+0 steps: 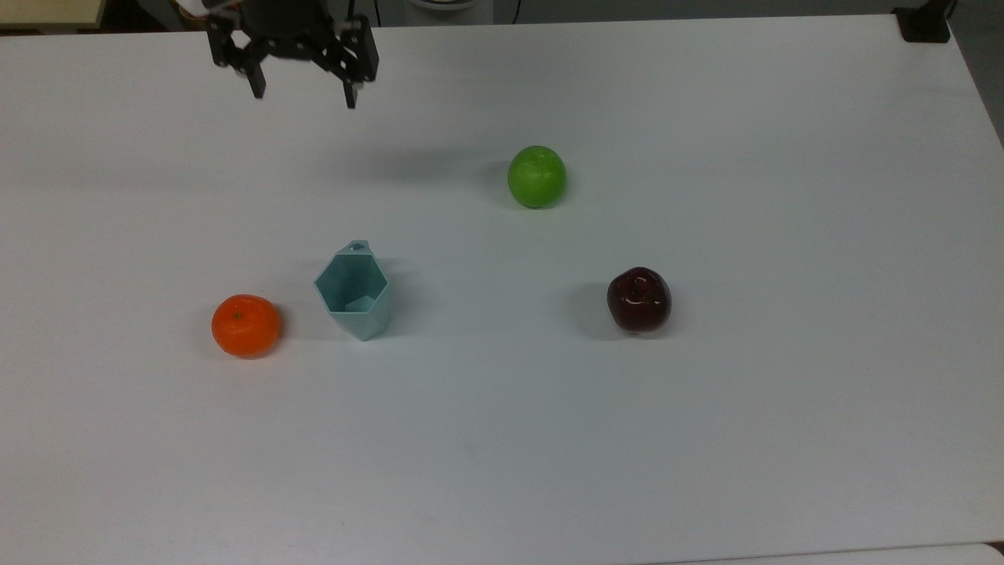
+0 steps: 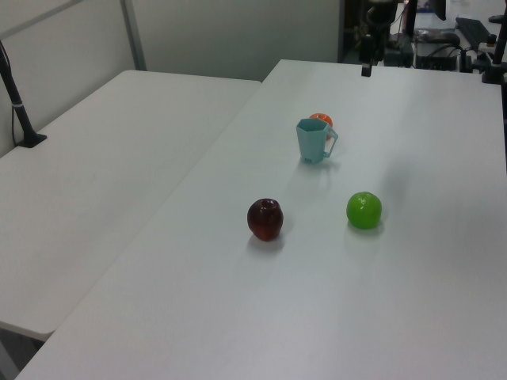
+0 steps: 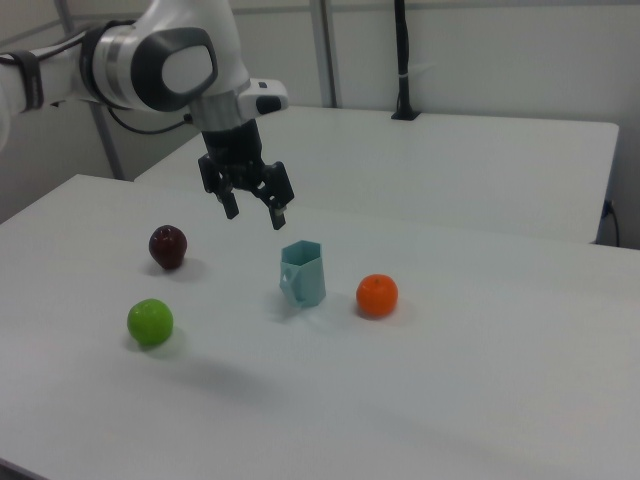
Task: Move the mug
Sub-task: 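Move the open gripper down toward the light teal mug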
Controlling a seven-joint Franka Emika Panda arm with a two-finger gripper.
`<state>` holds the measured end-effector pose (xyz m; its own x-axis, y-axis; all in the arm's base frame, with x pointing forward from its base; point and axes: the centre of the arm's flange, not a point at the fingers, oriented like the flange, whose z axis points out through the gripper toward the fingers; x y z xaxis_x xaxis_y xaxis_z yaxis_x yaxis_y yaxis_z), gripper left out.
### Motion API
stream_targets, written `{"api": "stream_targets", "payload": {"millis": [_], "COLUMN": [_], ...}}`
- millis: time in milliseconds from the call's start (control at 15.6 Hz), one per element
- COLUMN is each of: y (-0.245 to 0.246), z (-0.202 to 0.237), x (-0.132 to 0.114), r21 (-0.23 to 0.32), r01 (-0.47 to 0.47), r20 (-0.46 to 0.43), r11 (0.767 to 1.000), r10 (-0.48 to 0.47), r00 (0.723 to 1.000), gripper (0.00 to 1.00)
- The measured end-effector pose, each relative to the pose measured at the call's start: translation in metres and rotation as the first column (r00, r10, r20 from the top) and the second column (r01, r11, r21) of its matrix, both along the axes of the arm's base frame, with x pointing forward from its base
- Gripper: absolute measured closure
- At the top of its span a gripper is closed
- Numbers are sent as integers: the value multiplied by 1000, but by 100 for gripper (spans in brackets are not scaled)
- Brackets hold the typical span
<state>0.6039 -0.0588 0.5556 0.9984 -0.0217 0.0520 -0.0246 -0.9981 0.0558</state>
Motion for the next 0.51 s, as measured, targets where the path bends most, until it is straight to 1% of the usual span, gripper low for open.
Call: {"api": "stream_targets", "payload": {"millis": [128, 511], "y": [-4, -2], "z": [2, -22], "x": [-4, 4], "r21": [5, 16], "r01": [7, -2], "r20": [-8, -46], "r11": [1000, 1000], "r10": [-7, 2], "r00": [1000, 999], "gripper": [0, 0]}}
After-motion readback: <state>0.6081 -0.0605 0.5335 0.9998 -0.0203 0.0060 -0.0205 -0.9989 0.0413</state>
